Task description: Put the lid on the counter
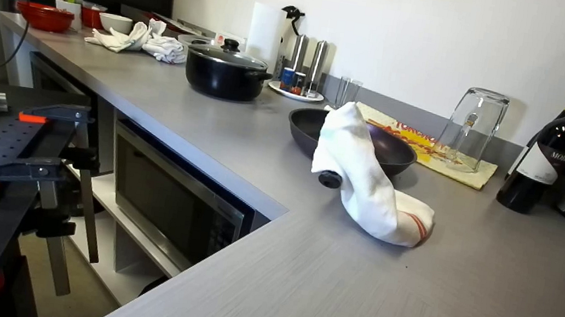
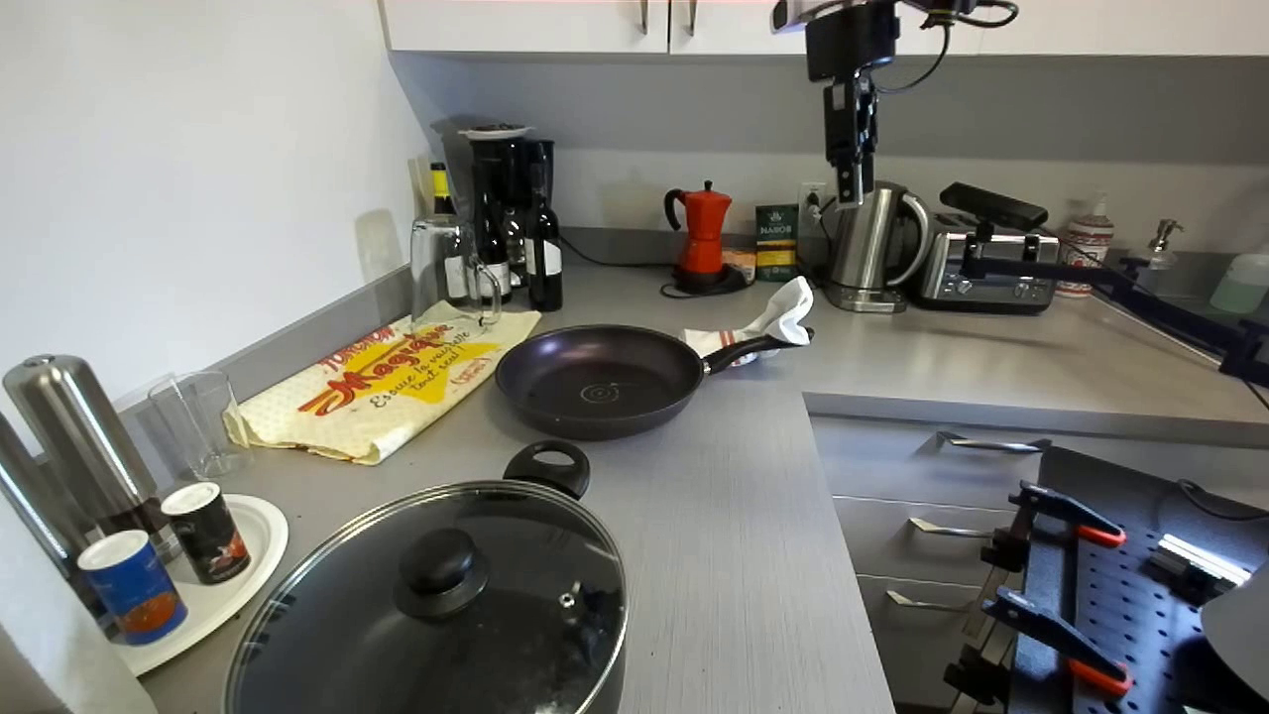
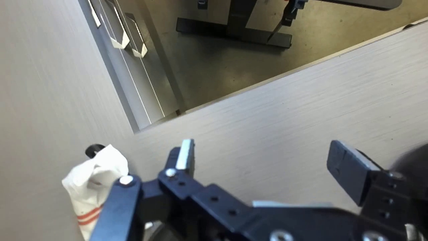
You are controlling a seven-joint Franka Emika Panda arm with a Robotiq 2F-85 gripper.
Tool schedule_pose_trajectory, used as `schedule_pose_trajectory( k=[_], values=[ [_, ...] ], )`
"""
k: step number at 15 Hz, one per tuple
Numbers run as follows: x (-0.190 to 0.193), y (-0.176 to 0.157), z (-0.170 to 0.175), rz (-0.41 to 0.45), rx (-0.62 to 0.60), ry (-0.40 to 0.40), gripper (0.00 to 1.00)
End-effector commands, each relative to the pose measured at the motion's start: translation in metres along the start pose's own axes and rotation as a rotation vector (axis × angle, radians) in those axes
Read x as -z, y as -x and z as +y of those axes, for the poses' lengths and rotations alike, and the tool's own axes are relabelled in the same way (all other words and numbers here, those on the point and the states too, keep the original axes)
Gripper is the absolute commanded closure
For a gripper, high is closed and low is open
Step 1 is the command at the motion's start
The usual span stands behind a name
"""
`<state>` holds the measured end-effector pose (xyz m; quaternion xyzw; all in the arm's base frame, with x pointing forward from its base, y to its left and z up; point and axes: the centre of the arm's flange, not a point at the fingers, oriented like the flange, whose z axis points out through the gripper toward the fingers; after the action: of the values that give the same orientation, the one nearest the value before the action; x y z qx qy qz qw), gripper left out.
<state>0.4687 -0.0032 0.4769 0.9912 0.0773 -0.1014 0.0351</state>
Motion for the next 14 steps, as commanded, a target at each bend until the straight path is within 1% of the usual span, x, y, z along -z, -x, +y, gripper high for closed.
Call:
schedule_pose_trajectory(
  k=[1, 4, 7, 9, 11, 12, 14],
  values=[
    [-0.012, -0.023, -0.062, 0.033, 0.135, 0.045, 0.00],
    [-0.020, -0.041, -0.129, 0.037, 0.266, 0.097, 0.00],
    [-0.028, -0.062, -0.196, 0.033, 0.389, 0.133, 0.00],
    [-0.033, -0.077, -0.235, 0.040, 0.462, 0.174, 0.00],
    [-0.037, -0.095, -0.267, 0.049, 0.528, 0.208, 0.00],
    [-0.039, -0.108, -0.277, 0.053, 0.559, 0.216, 0.00],
    [-0.045, -0.135, -0.285, 0.062, 0.604, 0.234, 0.00]
  ],
)
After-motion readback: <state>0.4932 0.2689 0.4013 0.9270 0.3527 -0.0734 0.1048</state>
